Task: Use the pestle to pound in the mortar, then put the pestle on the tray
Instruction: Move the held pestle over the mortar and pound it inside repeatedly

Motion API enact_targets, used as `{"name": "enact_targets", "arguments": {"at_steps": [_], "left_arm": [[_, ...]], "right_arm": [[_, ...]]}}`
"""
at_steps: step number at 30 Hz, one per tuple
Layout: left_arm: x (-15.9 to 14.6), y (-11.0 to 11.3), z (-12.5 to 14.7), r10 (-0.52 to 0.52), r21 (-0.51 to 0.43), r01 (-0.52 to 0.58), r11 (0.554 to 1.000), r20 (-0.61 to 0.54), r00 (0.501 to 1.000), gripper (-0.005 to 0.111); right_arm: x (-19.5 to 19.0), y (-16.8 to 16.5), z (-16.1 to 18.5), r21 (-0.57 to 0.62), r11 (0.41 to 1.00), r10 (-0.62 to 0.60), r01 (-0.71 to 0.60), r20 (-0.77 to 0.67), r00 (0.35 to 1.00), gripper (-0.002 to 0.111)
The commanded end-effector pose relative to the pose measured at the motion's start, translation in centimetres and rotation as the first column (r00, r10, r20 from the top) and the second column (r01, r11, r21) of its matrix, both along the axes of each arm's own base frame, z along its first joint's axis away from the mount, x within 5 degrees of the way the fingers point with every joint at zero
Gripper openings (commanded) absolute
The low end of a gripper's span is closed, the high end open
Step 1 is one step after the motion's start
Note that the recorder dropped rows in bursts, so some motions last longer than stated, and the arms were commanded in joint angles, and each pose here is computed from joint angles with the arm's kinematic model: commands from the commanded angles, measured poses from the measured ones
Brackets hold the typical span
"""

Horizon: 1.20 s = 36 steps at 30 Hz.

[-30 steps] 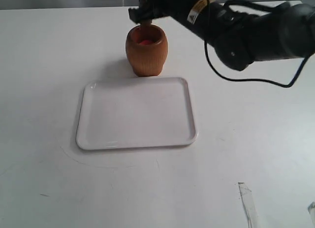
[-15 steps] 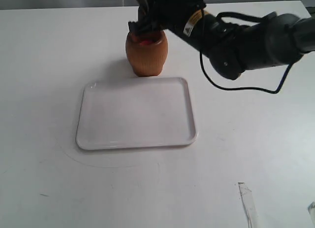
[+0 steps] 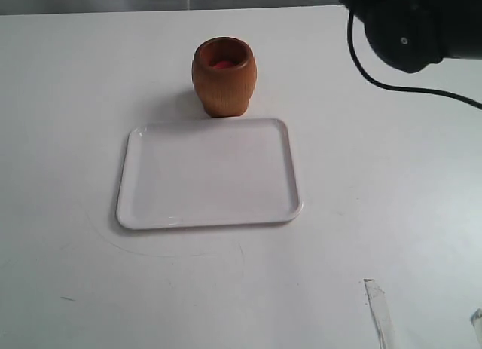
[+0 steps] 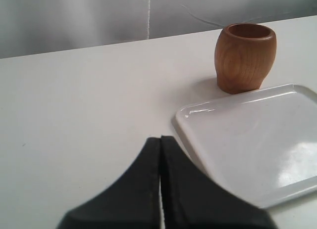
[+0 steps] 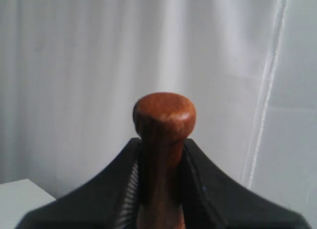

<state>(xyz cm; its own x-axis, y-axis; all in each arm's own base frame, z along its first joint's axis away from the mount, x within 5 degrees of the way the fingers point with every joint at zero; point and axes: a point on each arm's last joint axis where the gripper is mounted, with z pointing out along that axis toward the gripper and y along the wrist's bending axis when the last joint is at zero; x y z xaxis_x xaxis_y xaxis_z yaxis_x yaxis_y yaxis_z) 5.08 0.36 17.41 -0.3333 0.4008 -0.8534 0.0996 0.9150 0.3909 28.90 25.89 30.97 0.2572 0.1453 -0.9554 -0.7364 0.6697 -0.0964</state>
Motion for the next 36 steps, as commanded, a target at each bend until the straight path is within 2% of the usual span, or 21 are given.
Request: {"name": "enact_targets", "arguments": {"at_steps": [1,4,10,13,16,18,21,26,29,32,36], "left_arm": [[0.0,-0.1,0.0,-0.006,-0.015,0.006,1.0,0.004,1.0,0.0],[0.0,-0.1,0.0,-0.006,-0.015,0.006,1.0,0.004,1.0,0.0],[0.0,-0.1,0.0,-0.006,-0.015,0.006,1.0,0.004,1.0,0.0],[0.0,-0.1,0.0,-0.006,-0.015,0.006,1.0,0.004,1.0,0.0],[0.0,-0.1,0.0,-0.006,-0.015,0.006,1.0,0.004,1.0,0.0],[0.0,-0.1,0.0,-0.006,-0.015,0.006,1.0,0.004,1.0,0.0],[0.0,-0.1,0.0,-0.006,-0.015,0.006,1.0,0.004,1.0,0.0],[0.0,-0.1,0.0,-0.006,-0.015,0.006,1.0,0.004,1.0,0.0],[0.0,-0.1,0.0,-0.006,-0.015,0.006,1.0,0.004,1.0,0.0],[0.0,-0.1,0.0,-0.006,-0.015,0.006,1.0,0.004,1.0,0.0],[0.0,-0.1,0.0,-0.006,-0.015,0.006,1.0,0.004,1.0,0.0]], "right_arm": [[0.7,0.4,-1.9,-0.072,0.997,-0.01,0.007,-0.038,0.999,0.0],[2.0,1.4,-6.7,-0.154,0.988,-0.021,0.0,-0.137,0.99,0.0],[3.3,2.1,-13.4,-0.229,0.973,-0.062,-0.004,-0.276,0.959,0.0],[3.5,2.3,-16.1,-0.249,0.968,-0.076,-0.012,-0.342,0.937,0.0],[3.5,2.3,-16.7,-0.258,0.966,-0.079,-0.015,-0.352,0.933,0.0],[3.5,2.2,-15.7,-0.239,0.971,-0.074,-0.007,-0.329,0.942,0.0],[3.3,1.9,-11.8,-0.202,0.979,-0.07,0.023,-0.227,0.971,0.0],[0.9,0.3,-1.9,-0.07,0.997,-0.032,0.03,-0.025,0.999,0.0],[-0.7,-0.7,1.8,-0.032,0.999,-0.013,0.016,0.069,0.998,0.0],[-1.1,-1.1,2.7,-0.013,1.0,-0.017,0.018,0.085,0.996,0.0],[0.0,-0.3,0.2,-0.064,0.998,-0.023,0.024,0.019,1.0,0.0]]}}
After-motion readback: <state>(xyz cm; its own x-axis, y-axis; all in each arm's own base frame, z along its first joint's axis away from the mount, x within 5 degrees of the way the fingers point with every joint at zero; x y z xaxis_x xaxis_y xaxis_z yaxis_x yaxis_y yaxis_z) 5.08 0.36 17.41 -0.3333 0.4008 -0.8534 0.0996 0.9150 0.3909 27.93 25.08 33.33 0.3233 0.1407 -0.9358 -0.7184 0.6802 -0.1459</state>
